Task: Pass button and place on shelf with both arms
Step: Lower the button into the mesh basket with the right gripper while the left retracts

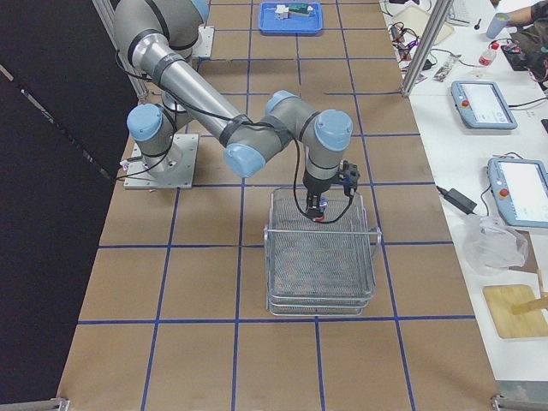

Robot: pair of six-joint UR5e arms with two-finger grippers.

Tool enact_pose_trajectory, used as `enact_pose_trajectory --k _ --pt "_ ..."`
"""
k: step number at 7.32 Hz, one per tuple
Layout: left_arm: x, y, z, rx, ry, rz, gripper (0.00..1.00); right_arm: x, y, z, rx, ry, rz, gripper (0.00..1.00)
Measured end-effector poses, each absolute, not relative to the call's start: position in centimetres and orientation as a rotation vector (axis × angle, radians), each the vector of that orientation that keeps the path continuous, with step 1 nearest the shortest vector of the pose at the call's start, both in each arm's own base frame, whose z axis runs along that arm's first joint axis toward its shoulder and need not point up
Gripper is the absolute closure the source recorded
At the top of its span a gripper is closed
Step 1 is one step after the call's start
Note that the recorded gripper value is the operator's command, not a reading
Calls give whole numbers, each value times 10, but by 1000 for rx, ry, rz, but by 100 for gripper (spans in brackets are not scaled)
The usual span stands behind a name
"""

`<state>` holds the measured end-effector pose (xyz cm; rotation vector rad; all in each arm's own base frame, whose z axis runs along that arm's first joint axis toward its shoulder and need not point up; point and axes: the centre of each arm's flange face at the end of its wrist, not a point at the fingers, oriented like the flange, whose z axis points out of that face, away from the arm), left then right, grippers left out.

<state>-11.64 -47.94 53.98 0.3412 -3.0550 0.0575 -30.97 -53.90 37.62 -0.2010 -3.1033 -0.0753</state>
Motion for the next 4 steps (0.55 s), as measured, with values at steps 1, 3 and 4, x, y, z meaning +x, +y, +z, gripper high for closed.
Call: enact_pose_trajectory --k 1,3,4 --pt "-117 -477 539 356 -3054 49 0 -309 -538 380 -204 -3102 -75 0" --pt "-118 -474 540 359 -3055 47 0 -303 -531 395 -205 -3107 -84 0" --pt "-118 -474 540 358 -3056 48 0 -293 -522 412 -204 -3113 -90 0"
